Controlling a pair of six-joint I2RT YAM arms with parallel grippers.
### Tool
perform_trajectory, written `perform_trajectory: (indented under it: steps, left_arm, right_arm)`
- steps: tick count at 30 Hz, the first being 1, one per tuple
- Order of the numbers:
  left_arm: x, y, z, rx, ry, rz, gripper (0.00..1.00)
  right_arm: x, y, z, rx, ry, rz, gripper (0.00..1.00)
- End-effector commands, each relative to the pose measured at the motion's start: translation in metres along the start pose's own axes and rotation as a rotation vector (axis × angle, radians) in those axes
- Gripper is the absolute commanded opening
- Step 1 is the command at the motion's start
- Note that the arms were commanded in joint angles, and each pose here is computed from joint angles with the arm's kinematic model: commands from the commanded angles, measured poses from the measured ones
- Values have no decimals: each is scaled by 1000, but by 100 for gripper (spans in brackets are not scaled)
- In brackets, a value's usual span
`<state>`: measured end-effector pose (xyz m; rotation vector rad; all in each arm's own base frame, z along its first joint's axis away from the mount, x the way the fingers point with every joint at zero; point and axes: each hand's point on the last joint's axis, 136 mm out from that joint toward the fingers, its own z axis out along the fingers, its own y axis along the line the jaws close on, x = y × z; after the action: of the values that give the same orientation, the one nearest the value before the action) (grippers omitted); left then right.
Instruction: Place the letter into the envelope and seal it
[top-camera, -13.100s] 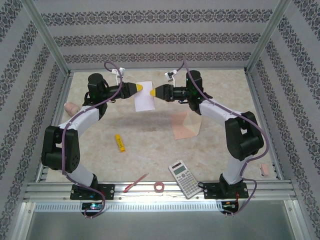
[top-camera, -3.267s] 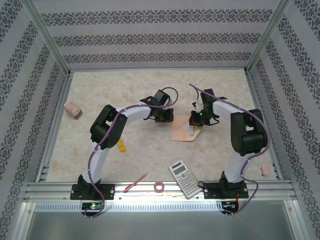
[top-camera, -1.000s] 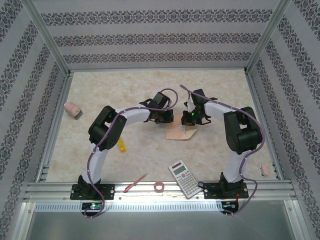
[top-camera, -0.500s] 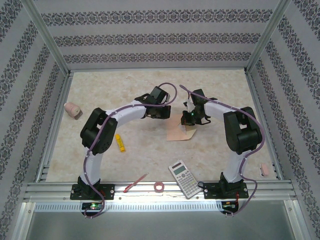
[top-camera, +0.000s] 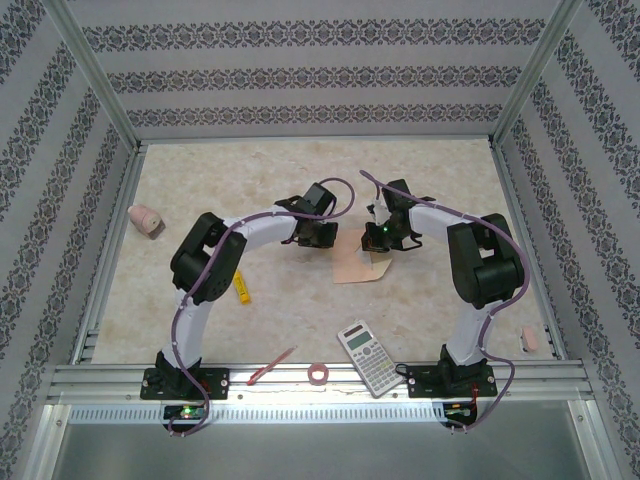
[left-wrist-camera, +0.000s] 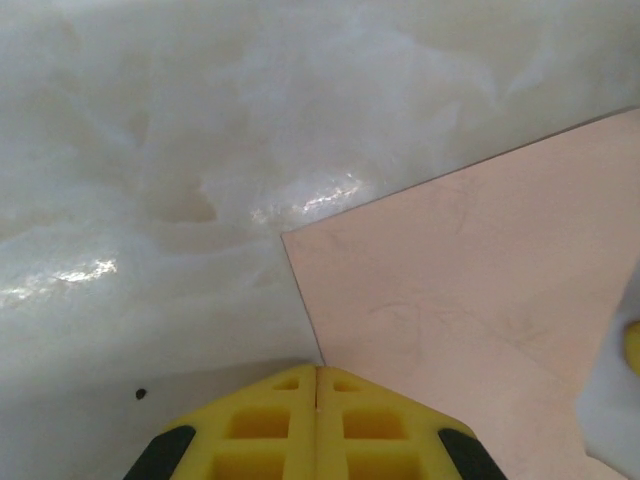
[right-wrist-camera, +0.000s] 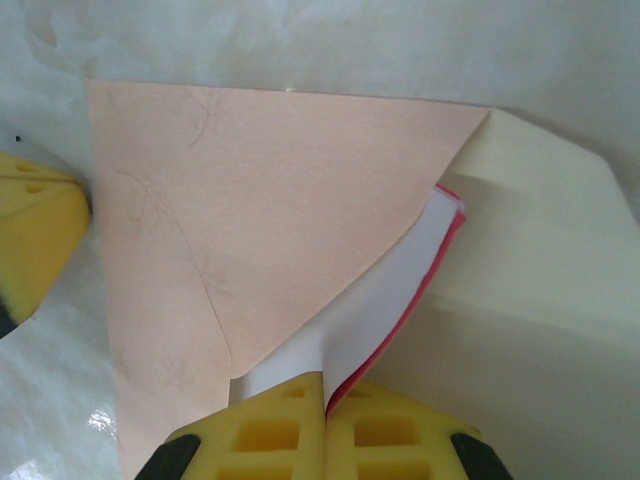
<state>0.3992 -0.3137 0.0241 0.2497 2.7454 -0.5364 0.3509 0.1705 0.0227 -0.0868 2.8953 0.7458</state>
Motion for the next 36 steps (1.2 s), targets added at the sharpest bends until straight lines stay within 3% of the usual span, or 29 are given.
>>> perform_trajectory:
  steps: [1, 14, 36]
  left_arm:
    - [-3, 13, 1, -57, 10, 19, 0]
    - [-5, 6, 25, -8, 28, -11, 0]
    - [-12, -3, 28, 33, 23, -30, 0]
  right_arm:
    - [3, 1, -5, -38, 0, 24, 0]
    - [6, 3, -5, -105, 8, 39, 0]
    - [4, 17, 9, -122, 24, 27, 0]
